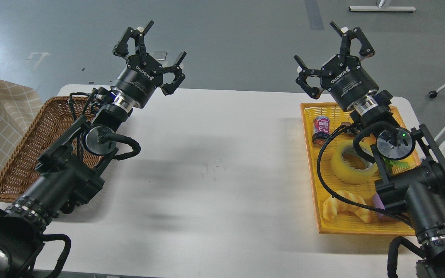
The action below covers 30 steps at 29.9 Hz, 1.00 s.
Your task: Place and transfer tape with both arms
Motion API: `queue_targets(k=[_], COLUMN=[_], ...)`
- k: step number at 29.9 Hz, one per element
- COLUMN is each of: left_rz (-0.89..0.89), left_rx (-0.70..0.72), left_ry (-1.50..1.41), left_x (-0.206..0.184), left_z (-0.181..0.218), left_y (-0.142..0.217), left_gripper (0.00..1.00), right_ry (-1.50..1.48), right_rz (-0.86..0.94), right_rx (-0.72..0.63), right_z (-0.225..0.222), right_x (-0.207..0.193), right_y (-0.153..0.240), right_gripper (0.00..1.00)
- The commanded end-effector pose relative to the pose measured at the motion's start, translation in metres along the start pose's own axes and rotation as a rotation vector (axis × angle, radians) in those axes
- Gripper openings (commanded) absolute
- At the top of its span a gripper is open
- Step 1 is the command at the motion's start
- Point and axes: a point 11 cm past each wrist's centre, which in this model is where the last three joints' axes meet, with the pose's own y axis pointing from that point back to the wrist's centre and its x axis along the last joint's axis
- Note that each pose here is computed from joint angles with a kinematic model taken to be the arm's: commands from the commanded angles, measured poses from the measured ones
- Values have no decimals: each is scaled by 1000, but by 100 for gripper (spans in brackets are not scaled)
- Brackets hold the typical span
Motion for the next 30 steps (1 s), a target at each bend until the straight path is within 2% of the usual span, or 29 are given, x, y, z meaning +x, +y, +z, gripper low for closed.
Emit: queue_targets(k=[1,30], left_rz=[-2,1], left_rx=[0,-17], left_ry=[1,7], left_x=[-1,0], left_z=[-1,1], left_y=[0,1], left_gripper=[98,98], right_ry=[-2,-4], right_rz=[0,4], right_rx=[7,21], right_z=[-2,-4], right_x=[0,1], right_y=[0,1], right_gripper=[100,100])
